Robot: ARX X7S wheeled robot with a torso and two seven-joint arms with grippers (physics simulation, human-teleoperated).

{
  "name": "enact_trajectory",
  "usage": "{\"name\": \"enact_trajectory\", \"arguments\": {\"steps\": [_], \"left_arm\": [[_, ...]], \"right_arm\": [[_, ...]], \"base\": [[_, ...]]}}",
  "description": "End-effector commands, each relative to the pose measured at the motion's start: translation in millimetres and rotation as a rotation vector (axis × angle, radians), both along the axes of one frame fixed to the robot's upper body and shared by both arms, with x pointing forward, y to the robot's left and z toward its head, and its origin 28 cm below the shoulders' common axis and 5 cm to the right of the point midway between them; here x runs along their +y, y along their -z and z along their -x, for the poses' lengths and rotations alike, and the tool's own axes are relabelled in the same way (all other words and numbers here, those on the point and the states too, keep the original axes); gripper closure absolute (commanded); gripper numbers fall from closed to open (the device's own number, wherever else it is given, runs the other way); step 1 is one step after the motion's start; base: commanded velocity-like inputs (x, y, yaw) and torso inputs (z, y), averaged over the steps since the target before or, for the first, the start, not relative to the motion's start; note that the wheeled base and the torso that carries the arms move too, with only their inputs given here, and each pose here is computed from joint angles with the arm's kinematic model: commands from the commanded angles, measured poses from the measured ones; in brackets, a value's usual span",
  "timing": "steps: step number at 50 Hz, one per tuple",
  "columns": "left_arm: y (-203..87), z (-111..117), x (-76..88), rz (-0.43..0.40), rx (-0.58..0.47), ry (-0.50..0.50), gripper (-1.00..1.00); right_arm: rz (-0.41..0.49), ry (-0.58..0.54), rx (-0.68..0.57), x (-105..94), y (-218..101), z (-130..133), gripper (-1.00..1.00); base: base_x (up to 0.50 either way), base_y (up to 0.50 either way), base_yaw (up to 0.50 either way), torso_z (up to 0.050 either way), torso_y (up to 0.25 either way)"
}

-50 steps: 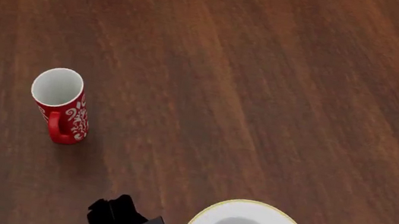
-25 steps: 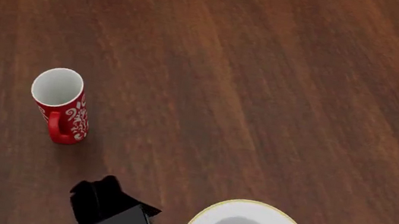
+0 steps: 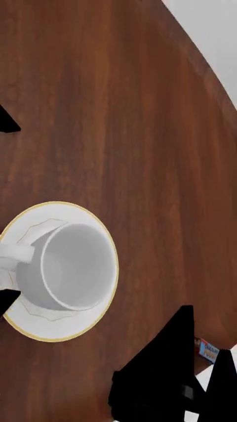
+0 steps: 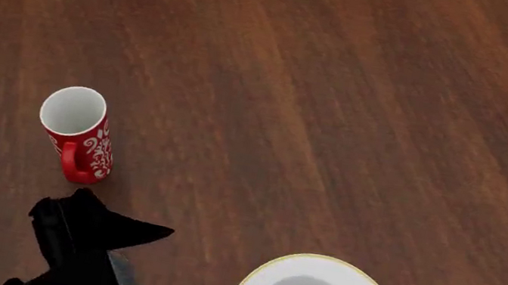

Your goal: Put the white mug on the plate.

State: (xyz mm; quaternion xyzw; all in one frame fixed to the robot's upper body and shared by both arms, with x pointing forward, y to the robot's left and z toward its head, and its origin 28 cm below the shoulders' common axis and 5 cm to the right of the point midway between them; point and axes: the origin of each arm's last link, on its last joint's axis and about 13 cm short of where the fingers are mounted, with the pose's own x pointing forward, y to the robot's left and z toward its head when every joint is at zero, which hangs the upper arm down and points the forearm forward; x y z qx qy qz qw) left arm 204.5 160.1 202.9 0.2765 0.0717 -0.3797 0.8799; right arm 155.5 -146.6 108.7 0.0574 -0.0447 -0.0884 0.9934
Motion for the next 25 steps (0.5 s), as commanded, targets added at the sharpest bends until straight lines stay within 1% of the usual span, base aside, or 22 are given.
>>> {"name": "enact_trajectory", "arguments": {"steps": [1,11,15,21,25], "left_arm": [[-9,14,16.7,-0.01,-0.064,-0.043,-1.0],[-11,26,31.4,-0.012,-0.097,-0.094,-1.0],[-12,28,37.2,0.007,-0.114,-0.131,-1.0],[-18,32,47.7,0.06,-0.145,-0.194,-1.0],[-26,38,55.6,0.094,-0.185,-0.24,-1.0]], "right_arm": [[0.001,0.0,0.001,-0.1,-1,0,-1.0],[0.006,-0.003,0.002,0.3,-1,-1,-1.0],[0.008,-0.004,0.002,0.1,-2,-1,-1.0],[0.011,-0.001,0.003,-0.2,-3,-1,-1.0],[0.014,0.0,0.001,-0.3,-4,0,-1.0]], "base": [[0.0,0.0,0.0,0.0,0.0],[0.0,0.0,0.0,0.0,0.0],[0.0,0.0,0.0,0.0,0.0],[0.0,0.0,0.0,0.0,0.0],[0.0,0.0,0.0,0.0,0.0]]}}
